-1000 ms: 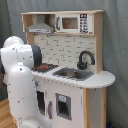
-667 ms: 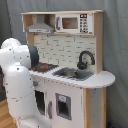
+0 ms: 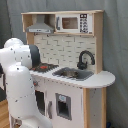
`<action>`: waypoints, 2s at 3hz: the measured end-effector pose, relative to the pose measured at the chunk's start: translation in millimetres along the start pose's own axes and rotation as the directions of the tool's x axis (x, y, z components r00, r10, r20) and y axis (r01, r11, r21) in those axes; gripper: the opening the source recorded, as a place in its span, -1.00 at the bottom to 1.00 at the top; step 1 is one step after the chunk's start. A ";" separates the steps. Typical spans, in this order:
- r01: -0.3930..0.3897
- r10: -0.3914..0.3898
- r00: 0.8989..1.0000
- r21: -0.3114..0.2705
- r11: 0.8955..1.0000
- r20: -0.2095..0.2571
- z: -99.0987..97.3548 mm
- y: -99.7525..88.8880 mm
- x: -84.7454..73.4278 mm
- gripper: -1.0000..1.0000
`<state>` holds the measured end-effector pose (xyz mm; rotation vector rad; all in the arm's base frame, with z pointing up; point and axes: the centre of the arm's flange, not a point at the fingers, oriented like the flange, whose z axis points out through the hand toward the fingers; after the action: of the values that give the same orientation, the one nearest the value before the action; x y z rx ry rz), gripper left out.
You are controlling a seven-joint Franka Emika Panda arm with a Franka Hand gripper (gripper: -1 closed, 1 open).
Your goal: Play with the kitchen
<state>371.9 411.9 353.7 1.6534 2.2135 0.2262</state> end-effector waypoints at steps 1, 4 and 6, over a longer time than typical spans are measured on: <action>-0.075 0.075 0.997 -0.001 0.997 -0.012 2.7 -3.5 0.3 1.00; -0.165 0.165 0.986 0.027 0.986 0.000 14.6 -25.2 6.0 -1.00; -0.302 0.302 0.953 0.044 0.952 0.004 22.8 -51.5 22.7 -1.00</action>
<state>329.2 415.9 310.7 2.0140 1.9712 0.2598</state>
